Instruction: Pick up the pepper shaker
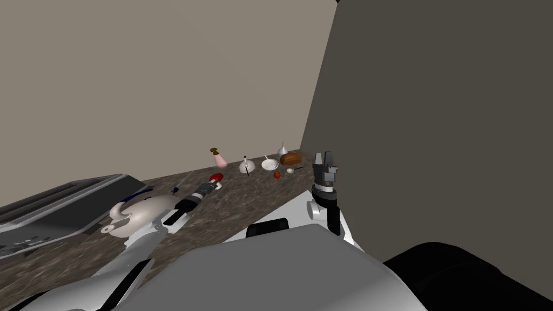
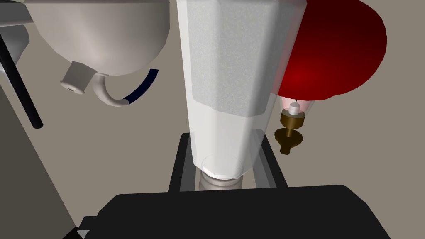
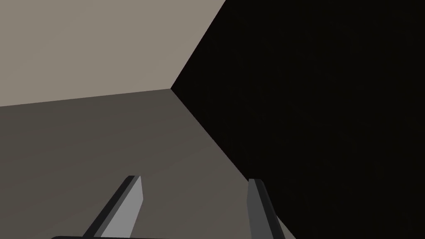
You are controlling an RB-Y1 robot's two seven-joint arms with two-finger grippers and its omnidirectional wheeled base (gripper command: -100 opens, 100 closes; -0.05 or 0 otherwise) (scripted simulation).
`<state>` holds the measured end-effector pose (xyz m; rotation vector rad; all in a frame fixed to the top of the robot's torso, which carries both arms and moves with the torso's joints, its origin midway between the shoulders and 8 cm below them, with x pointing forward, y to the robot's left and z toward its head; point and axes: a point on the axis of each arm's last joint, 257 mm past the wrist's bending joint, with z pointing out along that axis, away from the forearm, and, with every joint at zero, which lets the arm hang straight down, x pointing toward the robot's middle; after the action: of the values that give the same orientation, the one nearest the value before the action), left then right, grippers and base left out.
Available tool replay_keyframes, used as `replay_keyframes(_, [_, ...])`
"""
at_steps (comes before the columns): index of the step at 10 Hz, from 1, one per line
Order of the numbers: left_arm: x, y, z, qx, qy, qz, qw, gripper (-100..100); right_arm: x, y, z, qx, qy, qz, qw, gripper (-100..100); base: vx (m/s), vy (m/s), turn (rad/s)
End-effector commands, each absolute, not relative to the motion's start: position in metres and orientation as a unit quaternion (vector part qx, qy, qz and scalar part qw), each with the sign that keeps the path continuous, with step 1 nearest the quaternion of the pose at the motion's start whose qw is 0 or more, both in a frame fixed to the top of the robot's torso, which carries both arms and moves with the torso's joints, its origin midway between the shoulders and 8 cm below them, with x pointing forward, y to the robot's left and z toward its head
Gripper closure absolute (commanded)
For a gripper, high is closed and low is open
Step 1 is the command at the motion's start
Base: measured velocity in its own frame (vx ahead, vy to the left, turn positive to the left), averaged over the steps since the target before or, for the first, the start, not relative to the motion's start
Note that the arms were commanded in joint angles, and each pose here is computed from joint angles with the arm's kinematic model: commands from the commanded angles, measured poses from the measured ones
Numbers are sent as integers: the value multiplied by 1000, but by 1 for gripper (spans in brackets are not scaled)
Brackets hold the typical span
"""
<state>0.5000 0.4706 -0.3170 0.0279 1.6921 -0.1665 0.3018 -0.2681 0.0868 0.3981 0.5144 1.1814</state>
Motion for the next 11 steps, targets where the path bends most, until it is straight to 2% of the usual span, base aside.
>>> replay_keyframes(1, [505, 457, -323, 14, 751, -71, 656, 100, 302, -268, 87, 184, 238, 547, 781, 0, -60, 111, -26])
replay_keyframes(4, [508, 412, -342, 16, 758, -79, 647, 100, 302, -268, 87, 184, 238, 547, 781, 0, -38, 112, -1])
replay_keyframes(5, [508, 415, -345, 12, 762, -74, 643, 100, 302, -268, 87, 184, 238, 547, 781, 0, -20, 97, -27])
replay_keyframes(8, [517, 411, -329, 18, 753, -72, 654, 100, 302, -268, 87, 184, 238, 547, 781, 0, -11, 10, 9])
replay_keyframes(9, [514, 393, -343, 13, 761, -74, 645, 100, 302, -268, 87, 184, 238, 547, 781, 0, -42, 70, 0])
replay_keyframes(11, [521, 390, -330, 16, 754, -70, 653, 100, 302, -268, 87, 184, 238, 547, 781, 0, -30, 76, -12])
